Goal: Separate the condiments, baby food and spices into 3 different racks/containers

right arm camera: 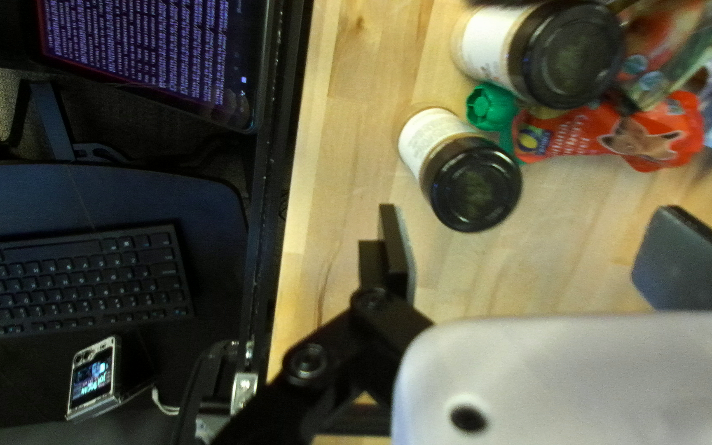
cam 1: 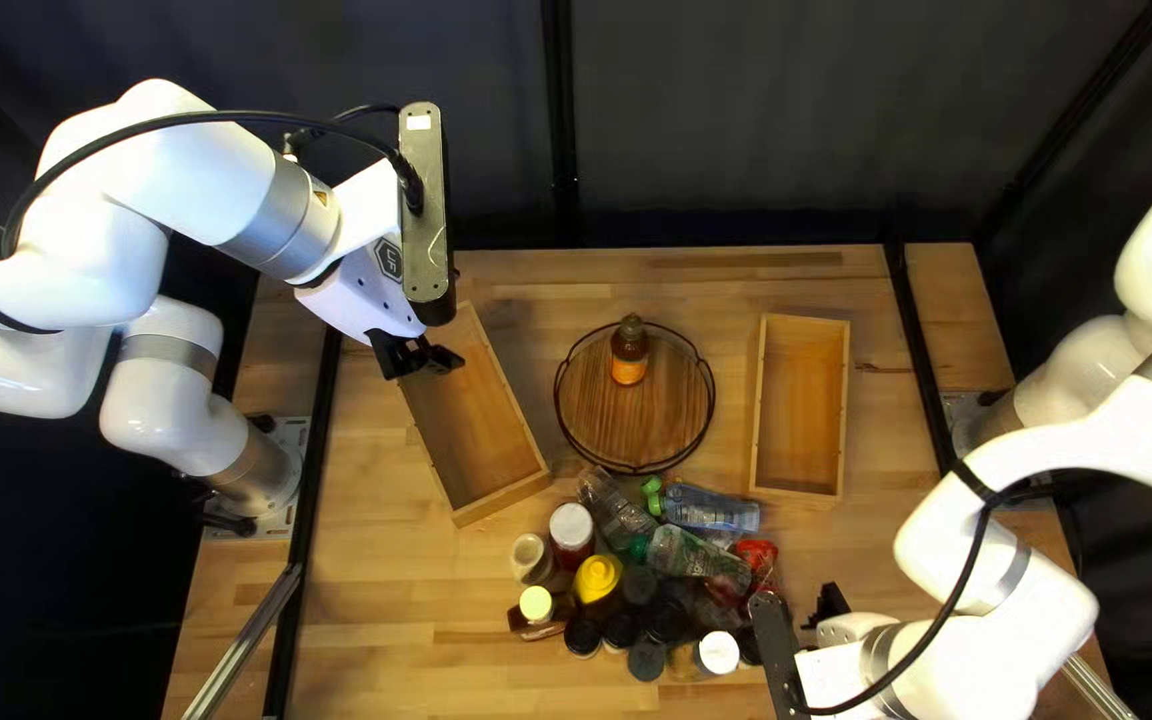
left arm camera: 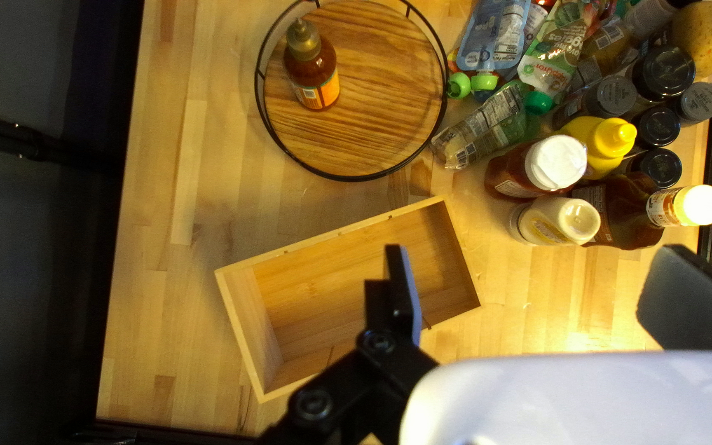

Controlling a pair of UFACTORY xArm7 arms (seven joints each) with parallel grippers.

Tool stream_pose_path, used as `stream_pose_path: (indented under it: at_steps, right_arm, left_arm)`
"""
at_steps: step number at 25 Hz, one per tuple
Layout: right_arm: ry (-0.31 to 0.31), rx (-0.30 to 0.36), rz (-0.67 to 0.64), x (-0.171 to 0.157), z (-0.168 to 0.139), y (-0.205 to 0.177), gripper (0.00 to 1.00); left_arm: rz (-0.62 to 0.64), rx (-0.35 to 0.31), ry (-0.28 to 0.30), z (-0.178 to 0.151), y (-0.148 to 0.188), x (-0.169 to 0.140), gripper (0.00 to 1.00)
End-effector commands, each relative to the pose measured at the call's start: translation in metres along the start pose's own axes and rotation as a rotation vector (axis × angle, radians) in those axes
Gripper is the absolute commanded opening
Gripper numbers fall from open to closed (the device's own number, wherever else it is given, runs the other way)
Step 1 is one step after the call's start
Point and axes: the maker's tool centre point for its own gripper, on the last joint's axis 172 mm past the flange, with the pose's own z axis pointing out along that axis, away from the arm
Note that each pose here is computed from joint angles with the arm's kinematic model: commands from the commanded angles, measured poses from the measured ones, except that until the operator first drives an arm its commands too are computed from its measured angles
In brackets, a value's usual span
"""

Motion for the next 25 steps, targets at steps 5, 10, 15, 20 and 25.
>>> stream_pose_path:
  at_steps: [5,10,15,20,25]
  right_arm:
    - [-0.018,-0.010,0.026,-0.001,0.021,-0.001,1.00]
    - [-0.027,-0.022,0.032,-0.001,0.027,0.001,1.00]
    - [-0.028,-0.021,0.038,0.001,0.027,0.003,1.00]
    - [-0.028,-0.021,0.048,0.001,0.028,0.005,0.29]
    - [-0.028,-0.026,0.065,-0.002,0.024,0.007,0.01]
  left_arm:
    - [0.000,0.000,0.000,0.000,0.000,0.000,1.00]
    - [0.000,0.000,0.000,0.000,0.000,0.000,1.00]
    - [0.000,0.000,0.000,0.000,0.000,0.000,1.00]
    - [0.000,0.000,0.000,0.000,0.000,0.000,1.00]
    - [0.000,0.000,0.000,0.000,0.000,0.000,1.00]
